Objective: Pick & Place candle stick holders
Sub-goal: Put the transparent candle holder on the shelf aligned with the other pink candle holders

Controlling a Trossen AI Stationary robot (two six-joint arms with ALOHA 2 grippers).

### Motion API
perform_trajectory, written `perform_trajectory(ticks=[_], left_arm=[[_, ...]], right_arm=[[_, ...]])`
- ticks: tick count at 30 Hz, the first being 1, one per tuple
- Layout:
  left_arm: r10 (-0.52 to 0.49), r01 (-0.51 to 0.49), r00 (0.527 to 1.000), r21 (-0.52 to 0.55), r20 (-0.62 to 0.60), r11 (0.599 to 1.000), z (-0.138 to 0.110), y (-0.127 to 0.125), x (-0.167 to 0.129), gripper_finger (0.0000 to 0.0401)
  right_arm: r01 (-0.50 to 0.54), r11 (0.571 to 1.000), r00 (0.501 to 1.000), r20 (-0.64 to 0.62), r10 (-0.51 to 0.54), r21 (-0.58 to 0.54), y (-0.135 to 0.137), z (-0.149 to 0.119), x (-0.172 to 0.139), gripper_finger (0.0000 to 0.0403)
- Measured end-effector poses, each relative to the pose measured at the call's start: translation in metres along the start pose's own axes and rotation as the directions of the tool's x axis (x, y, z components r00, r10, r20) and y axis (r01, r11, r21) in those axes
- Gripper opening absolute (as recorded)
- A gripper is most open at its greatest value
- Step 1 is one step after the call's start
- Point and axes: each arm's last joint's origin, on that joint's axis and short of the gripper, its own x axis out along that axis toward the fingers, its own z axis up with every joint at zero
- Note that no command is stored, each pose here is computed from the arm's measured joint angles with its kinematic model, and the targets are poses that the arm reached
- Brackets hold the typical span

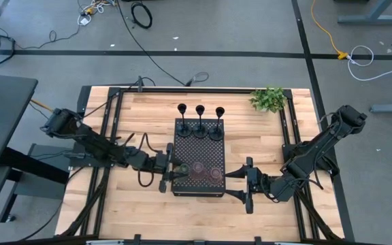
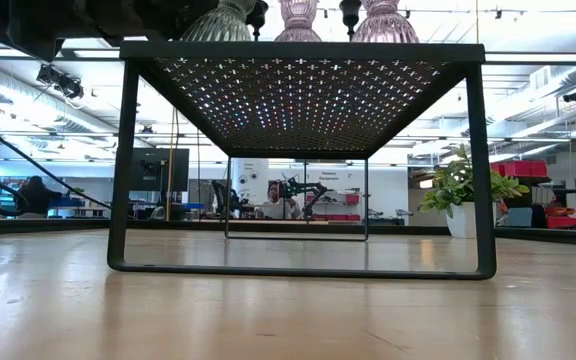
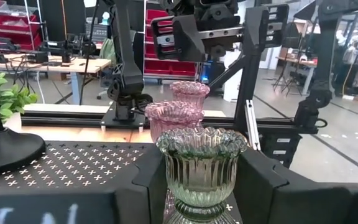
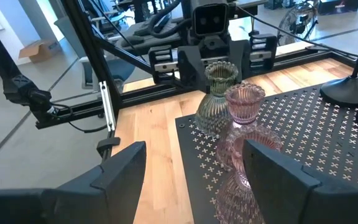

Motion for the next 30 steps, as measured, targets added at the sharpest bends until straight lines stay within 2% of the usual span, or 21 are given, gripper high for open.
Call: perform_trajectory(ticks=[4,7,15,23,30], left_arm=[[-0.020,0.020,1.000,-0.004,-0.012,1.000,-0.0014,-0.0022,-0.0005,0.0174],[-0.027,0.027,0.999,-0.003,-0.020,1.000,-0.0026,-0.0033,-0.0010,0.0184],[-0.021,0.021,1.000,-0.021,-0.023,1.000,-0.0030,-0.0029,-0.0010,0.0172],[-0.014,0.016,0.999,-0.039,0.049,0.999,0.0043,-0.0026,-0.0009,0.0169],[-0.012,0.014,0.999,-0.039,0.049,0.999,0.0043,-0.0022,-0.0008,0.0169]], right_arm=[[0.000,1.000,1.000,0.000,0.000,0.000,0.0000,0.0000,0.0000,0.0263],[0.000,1.000,1.000,0.000,0.000,0.000,0.0000,0.0001,0.0000,0.0263],[0.000,1.000,1.000,0.000,0.000,0.000,0.0000,0.0000,0.0000,0.0263],[0.001,1.000,1.000,0.000,-0.001,0.000,-0.0002,0.0001,0.0002,0.0263],[0.001,1.000,1.000,0.000,-0.001,0.000,-0.0003,0.0001,0.0002,0.0263]])
